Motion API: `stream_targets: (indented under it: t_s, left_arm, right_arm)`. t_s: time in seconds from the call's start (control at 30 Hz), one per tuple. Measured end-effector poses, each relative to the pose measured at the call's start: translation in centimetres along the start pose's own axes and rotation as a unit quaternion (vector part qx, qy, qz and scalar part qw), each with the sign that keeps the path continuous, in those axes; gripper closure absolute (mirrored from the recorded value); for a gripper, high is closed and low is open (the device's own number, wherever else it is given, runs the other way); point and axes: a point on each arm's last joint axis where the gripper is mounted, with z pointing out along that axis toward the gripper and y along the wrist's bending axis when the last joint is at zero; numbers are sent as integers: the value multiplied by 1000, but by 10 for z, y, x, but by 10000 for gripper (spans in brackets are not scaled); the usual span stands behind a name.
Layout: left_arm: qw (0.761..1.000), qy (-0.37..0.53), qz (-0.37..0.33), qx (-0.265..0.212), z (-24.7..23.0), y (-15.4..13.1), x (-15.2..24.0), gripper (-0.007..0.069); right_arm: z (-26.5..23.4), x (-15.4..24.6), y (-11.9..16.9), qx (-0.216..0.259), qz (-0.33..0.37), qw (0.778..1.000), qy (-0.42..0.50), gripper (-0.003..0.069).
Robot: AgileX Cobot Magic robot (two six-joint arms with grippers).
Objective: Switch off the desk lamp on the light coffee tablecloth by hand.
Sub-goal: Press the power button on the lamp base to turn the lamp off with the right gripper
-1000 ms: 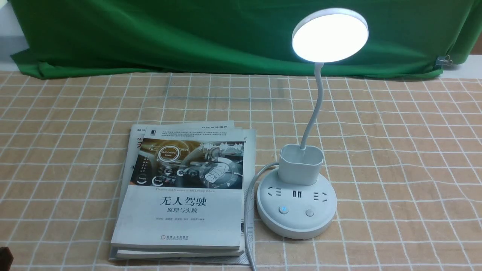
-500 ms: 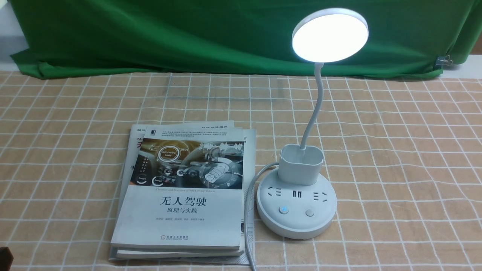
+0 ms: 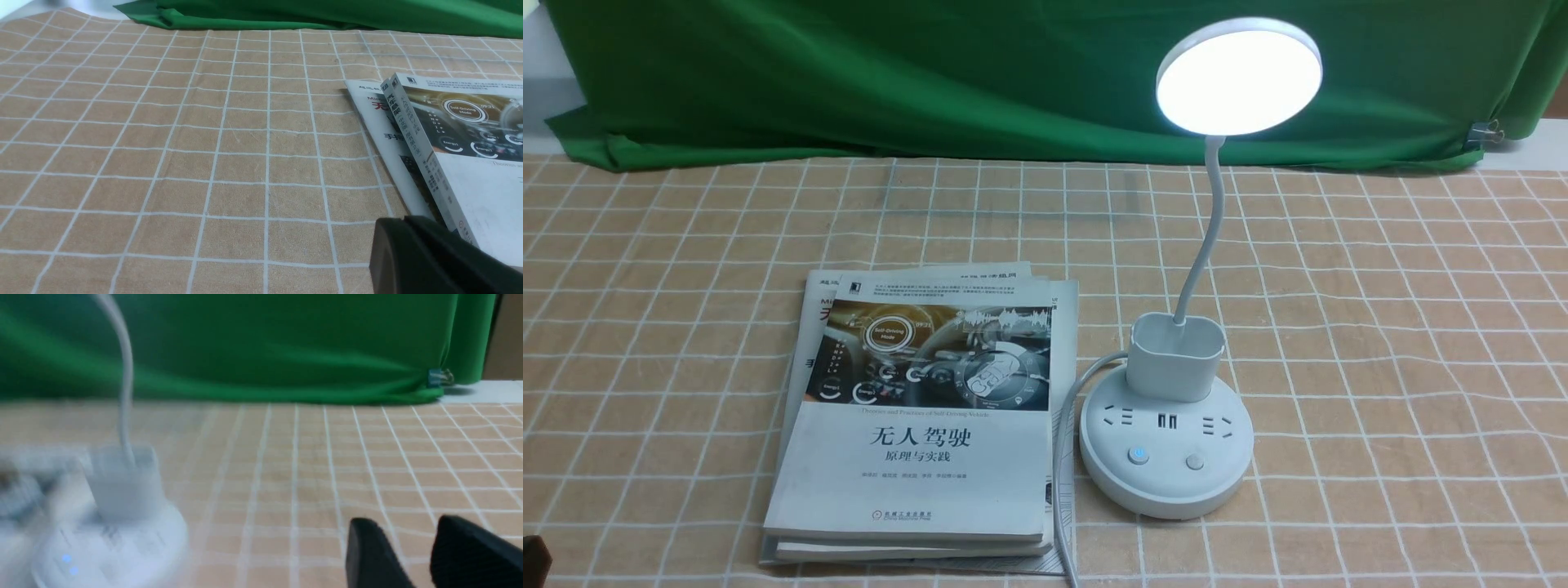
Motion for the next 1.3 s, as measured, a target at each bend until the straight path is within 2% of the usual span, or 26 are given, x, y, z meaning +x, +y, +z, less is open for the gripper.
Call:
stream_targets:
  t_s: [0.1, 0.13, 0.23, 0.37, 0.47, 0.53, 0.63, 0.7, 0.77, 0.8, 0.83, 0.93, 1.13, 1.27, 1.3]
  left_arm:
    - [1000, 0, 0, 0, 0, 0, 0, 620]
    - [1000, 0, 0, 0, 0, 0, 0, 620]
    - [1000, 0, 0, 0, 0, 0, 0, 620]
    - [1000, 0, 0, 0, 0, 0, 0, 620]
    - [1000, 0, 0, 0, 0, 0, 0, 620]
    - [1000, 0, 0, 0, 0, 0, 0, 620]
    - [1000, 0, 0, 0, 0, 0, 0, 620]
    - [1000, 0, 0, 0, 0, 0, 0, 620]
    - [1000, 0, 0, 0, 0, 0, 0, 620]
    - [1000, 0, 0, 0, 0, 0, 0, 620]
    - [1000, 0, 0, 0, 0, 0, 0, 620]
    - [1000, 0, 0, 0, 0, 0, 0, 620]
    - [1000, 0, 0, 0, 0, 0, 0, 620]
    - [1000, 0, 0, 0, 0, 0, 0, 620]
    - [1000, 0, 0, 0, 0, 0, 0, 620]
  right_arm:
    - [0, -9, 1, -21, 95, 994, -49, 417]
    - [-1, -12, 1, -13, 134, 989, -66, 417]
    - [-2, -20, 1, -31, 233, 966, -108, 417]
    - [-4, -25, 1, -43, 269, 953, -132, 426]
    - [-2, -23, 1, -35, 282, 954, -101, 482]
    - [-1, -29, 3, -20, 271, 961, -47, 538]
    - [0, -61, 8, -17, 207, 978, 27, 608]
    - [5, -82, 13, -19, 162, 982, 96, 613]
    - [14, -101, 18, -24, 116, 975, 187, 613]
    - [15, -102, 19, -24, 112, 974, 197, 613]
    - [23, -110, 23, -26, 86, 960, 265, 612]
    - [48, -117, 30, -30, 35, 920, 389, 612]
    - [98, -104, 41, -47, 2, 867, 496, 611]
    - [128, -85, 62, -77, -19, 834, 546, 611]
    - [138, -78, 76, -95, -34, 823, 559, 611]
